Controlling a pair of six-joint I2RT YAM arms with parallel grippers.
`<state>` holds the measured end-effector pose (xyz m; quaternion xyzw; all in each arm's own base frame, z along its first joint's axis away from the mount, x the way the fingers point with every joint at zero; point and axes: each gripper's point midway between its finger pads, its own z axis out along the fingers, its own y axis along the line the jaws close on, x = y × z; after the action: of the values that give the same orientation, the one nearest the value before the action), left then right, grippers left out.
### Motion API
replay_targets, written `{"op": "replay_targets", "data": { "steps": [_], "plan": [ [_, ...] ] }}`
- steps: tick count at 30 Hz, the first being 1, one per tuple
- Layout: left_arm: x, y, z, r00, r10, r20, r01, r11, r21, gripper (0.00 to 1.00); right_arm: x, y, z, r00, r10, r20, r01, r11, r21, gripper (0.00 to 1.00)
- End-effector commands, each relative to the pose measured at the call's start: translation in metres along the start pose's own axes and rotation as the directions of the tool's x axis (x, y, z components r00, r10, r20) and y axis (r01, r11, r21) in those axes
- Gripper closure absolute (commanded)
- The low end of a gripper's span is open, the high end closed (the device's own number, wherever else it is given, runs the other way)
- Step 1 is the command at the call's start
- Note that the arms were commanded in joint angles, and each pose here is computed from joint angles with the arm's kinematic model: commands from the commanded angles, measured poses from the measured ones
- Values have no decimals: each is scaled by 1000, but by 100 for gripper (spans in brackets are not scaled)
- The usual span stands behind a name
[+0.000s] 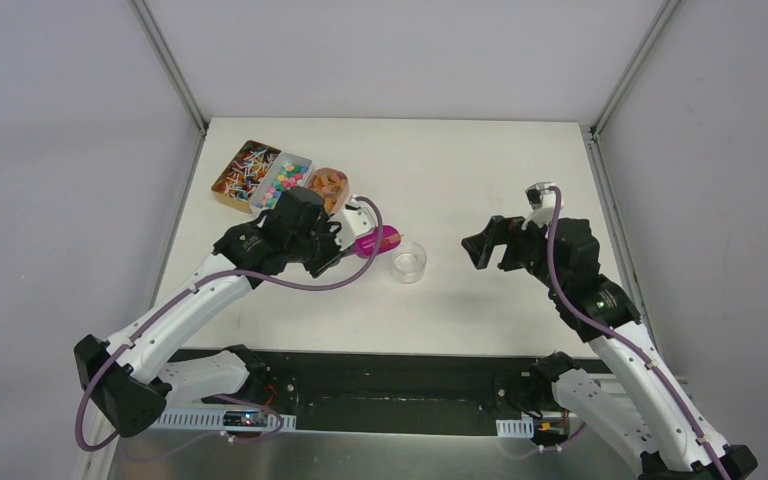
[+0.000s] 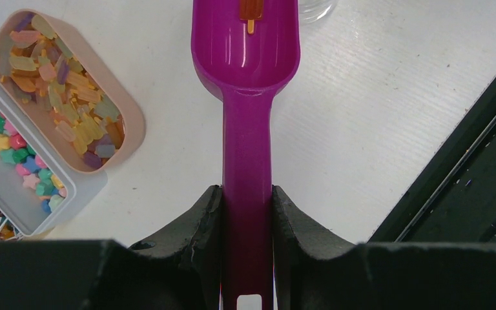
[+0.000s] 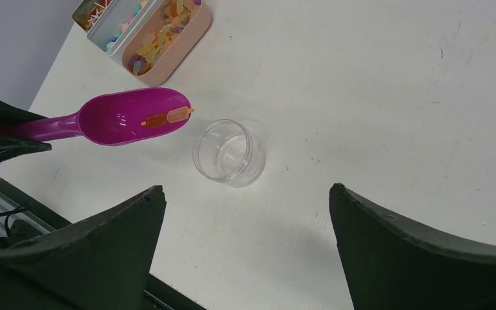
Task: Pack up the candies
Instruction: Scoop the fake candies from the storage box, then place the fake candies in the packing bottle.
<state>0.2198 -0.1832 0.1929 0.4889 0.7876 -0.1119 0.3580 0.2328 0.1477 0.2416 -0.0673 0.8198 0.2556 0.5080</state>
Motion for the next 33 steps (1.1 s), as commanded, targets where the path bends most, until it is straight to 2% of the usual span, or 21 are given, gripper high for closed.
{"op": "replay_targets", "data": {
  "steps": [1, 10, 17, 33],
  "plan": [
    [-21, 2, -8, 999, 44, 26, -44, 999, -13, 100, -24, 3, -8, 997, -34, 71, 34, 999, 7, 0],
    [-20, -13, 0, 985, 108, -134, -105, 994, 27, 100, -24, 1, -9, 996, -45, 72, 44, 999, 13, 0],
    [-20, -17, 1, 945, 163, -282, -171, 985, -4, 100, -22, -1, -9, 996, -49, 70, 48, 999, 18, 0],
    [-41, -30, 13, 887, 280, -366, -317, 947, -42, 100, -13, -5, -9, 997, -50, 60, 48, 998, 27, 0]
  ]
}}
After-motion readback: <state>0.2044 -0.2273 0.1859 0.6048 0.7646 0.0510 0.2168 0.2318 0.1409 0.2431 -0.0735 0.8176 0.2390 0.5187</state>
